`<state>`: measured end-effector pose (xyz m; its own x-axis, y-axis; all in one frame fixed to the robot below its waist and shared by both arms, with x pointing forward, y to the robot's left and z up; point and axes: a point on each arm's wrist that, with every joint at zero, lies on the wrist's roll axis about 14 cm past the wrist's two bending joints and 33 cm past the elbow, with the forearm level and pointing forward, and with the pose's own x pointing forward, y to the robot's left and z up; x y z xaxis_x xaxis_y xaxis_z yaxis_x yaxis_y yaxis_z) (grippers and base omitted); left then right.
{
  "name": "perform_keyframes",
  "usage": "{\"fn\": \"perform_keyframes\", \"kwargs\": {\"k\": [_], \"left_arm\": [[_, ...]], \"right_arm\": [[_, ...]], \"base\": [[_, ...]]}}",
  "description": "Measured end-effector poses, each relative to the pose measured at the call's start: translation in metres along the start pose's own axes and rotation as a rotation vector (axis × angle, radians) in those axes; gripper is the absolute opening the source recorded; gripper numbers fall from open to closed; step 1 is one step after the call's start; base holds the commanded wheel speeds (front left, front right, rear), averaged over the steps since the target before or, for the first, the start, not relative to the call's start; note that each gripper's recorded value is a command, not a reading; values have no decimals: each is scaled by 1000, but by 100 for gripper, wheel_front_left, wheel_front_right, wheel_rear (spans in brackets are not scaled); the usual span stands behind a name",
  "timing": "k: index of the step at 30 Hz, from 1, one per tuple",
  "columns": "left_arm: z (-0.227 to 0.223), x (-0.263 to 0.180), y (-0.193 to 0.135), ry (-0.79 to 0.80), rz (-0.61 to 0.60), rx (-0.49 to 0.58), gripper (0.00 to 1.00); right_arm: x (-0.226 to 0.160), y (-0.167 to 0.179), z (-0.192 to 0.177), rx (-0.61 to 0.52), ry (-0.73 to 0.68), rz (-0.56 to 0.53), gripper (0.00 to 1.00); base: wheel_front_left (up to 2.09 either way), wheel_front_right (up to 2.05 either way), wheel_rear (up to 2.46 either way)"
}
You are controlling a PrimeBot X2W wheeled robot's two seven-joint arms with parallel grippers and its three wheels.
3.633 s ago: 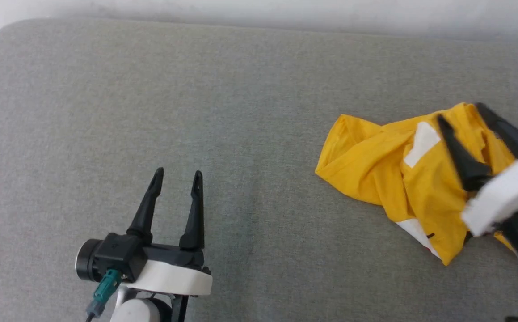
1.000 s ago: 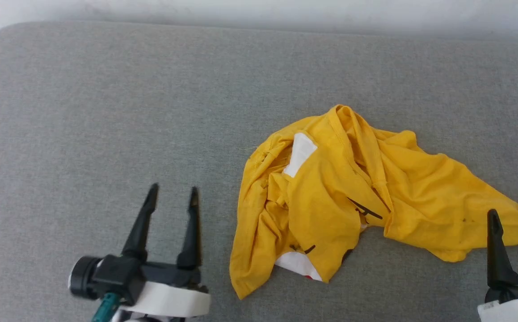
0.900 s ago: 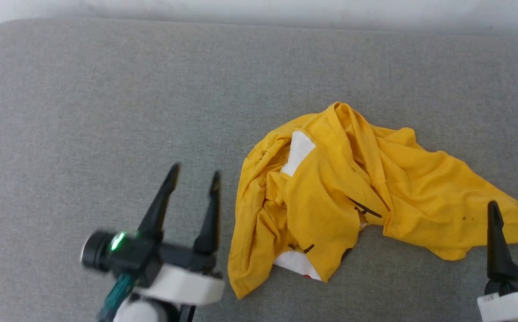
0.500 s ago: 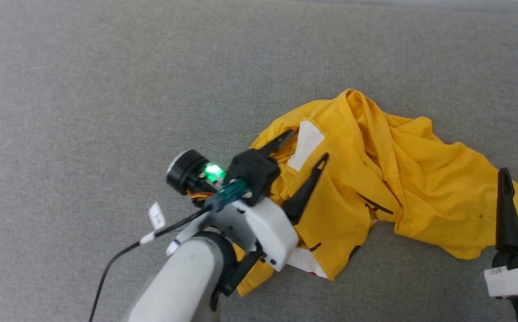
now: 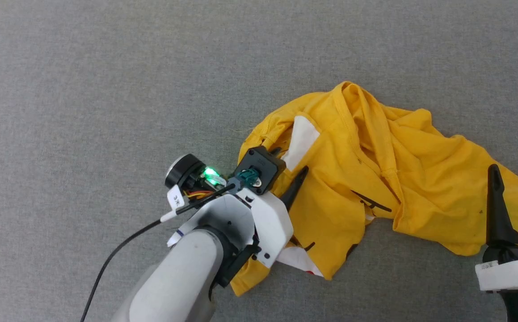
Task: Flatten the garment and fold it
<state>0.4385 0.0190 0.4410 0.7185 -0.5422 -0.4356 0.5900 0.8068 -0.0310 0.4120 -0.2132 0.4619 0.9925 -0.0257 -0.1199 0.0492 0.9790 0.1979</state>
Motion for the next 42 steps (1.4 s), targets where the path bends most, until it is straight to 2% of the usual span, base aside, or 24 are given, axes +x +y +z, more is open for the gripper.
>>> {"fn": "perform_keyframes", "kwargs": {"k": [1,7,11,13,15,20,26,30,32,35,37,42], "left_arm": [[2,0,-1,-5,-4,3,0],[27,-5,-4,-92,-11,3,0],[70,-14,6,-237,16,-33,0],[94,-21,21,-306,51,-40,0],[113,-28,43,-340,97,4,0],[139,-35,111,-351,231,66,0],[99,-20,190,-202,383,113,0],[47,0,209,-59,407,83,0],[25,8,213,-12,414,53,18],[-1,16,213,32,415,-2,39],[-11,18,211,41,415,-25,100],[15,9,214,-101,449,-65,100]], "right_arm": [[0,0,0,1,0,0,100],[-2,1,0,5,-2,1,100],[-2,2,3,12,-10,6,100],[-1,4,3,13,-10,11,100],[0,5,3,13,-10,16,100],[6,6,-5,10,18,18,100],[15,3,-21,13,61,9,100],[17,-3,-31,11,87,-9,100],[16,-7,-36,8,101,-21,100],[14,-11,-41,6,117,-33,100],[14,-11,-42,-2,121,-34,100],[17,-4,-39,-11,119,-11,100]], "base": [[0,0,0],[0,0,0],[0,0,0],[0,0,0],[0,0,0],[0,0,0],[0,0,0],[0,0,0],[0,0,0],[0,0,0],[0,0,0],[0,0,0]]}}
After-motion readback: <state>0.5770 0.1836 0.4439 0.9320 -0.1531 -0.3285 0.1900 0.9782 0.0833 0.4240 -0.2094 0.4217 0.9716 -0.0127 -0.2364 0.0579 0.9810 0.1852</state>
